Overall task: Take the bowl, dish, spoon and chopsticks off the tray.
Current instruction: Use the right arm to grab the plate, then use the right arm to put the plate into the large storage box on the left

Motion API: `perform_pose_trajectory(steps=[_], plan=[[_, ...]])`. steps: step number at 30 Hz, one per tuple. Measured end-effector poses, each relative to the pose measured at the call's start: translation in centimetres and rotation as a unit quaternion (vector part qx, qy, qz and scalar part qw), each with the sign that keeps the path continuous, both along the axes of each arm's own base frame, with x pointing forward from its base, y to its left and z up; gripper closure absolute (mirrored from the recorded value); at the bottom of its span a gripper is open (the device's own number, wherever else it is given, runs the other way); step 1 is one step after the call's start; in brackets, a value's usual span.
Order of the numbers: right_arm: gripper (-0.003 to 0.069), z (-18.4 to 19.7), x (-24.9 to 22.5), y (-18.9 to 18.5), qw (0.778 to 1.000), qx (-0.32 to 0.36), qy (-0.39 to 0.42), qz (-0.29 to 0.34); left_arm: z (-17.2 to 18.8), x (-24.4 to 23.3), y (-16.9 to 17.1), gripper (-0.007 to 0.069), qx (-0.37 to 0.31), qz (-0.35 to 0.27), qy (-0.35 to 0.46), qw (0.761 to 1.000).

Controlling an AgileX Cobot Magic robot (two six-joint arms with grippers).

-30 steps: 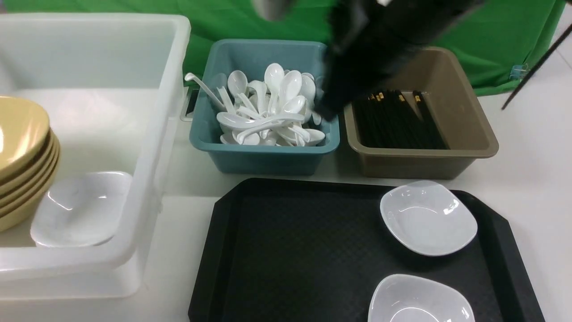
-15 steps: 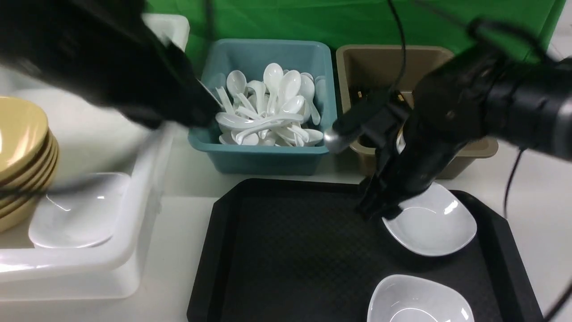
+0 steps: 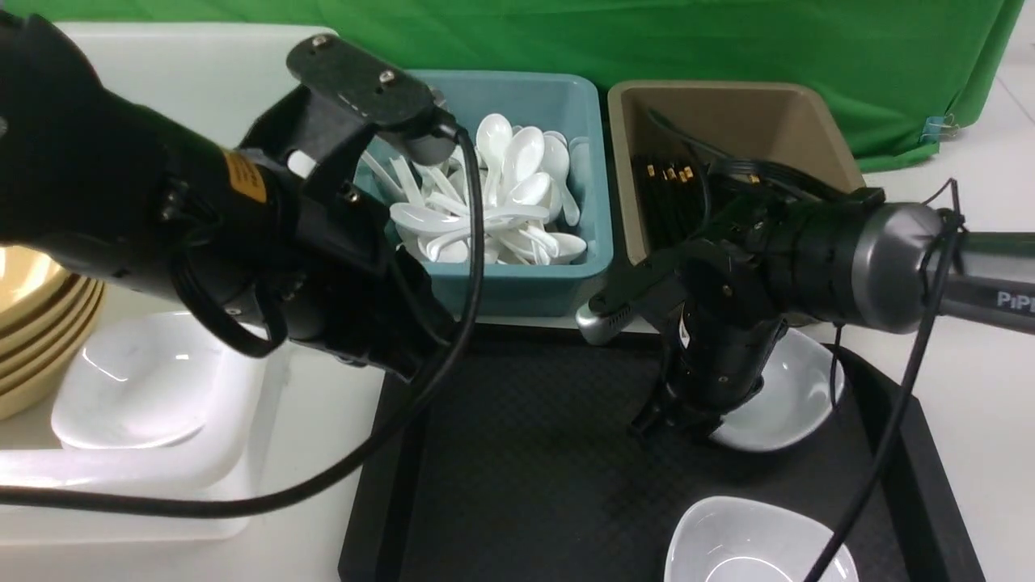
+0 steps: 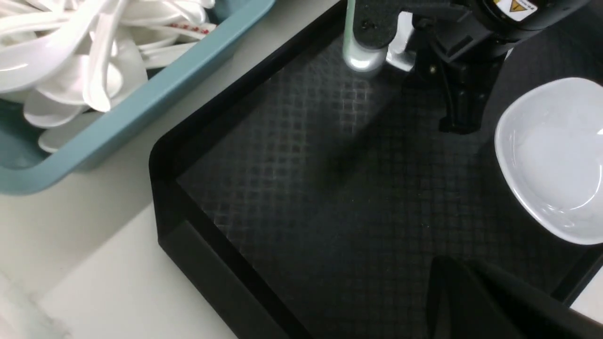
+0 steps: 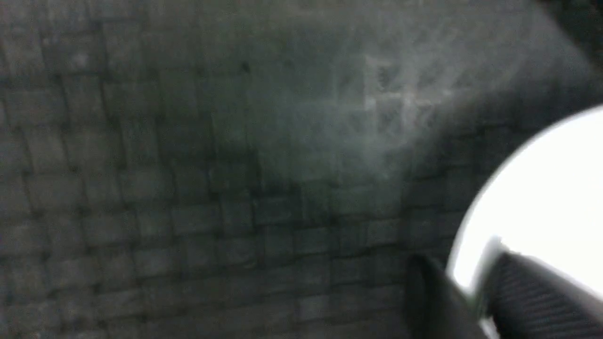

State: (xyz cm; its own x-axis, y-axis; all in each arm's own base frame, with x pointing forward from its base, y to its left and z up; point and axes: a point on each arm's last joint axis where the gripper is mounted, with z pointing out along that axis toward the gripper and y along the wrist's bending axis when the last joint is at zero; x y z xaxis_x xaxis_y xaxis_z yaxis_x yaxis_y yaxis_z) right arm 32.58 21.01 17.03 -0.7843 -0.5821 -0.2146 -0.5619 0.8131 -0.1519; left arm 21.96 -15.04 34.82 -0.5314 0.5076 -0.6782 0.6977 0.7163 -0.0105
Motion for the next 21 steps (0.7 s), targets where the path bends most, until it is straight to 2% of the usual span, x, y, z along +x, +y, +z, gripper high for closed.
perform_pose_trajectory(steps=[1, 8, 14, 17, 21], plan=[[0.0562, 0.7, -0.1, -0.1, 1.0, 0.002, -0.007, 0.001, 0.0, 0.0, 0.0, 0.0641, 0.0, 0.001, 0.0, 1.0], [0.0617, 4.7, -1.7, 0.0, 0.999, 0.035, -0.02, 0.004, 0.0, 0.2, 0.2, 0.0641, -0.004, 0.028, 0.003, 1.0], [0.0627, 11.5, -5.4, 1.6, 0.987, 0.143, -0.038, 0.063, 0.1, 0.6, 2.8, 0.0641, 0.046, 0.127, 0.004, 0.991], [0.0628, 15.3, -6.0, 2.8, 0.972, 0.201, -0.065, 0.106, 0.9, 0.6, 5.5, 0.0641, 0.055, 0.187, 0.008, 0.981], [0.0628, 20.7, -6.8, 5.9, 0.927, 0.289, -0.111, 0.214, 2.7, 0.3, 10.5, 0.064, 0.029, 0.291, -0.004, 0.956]])
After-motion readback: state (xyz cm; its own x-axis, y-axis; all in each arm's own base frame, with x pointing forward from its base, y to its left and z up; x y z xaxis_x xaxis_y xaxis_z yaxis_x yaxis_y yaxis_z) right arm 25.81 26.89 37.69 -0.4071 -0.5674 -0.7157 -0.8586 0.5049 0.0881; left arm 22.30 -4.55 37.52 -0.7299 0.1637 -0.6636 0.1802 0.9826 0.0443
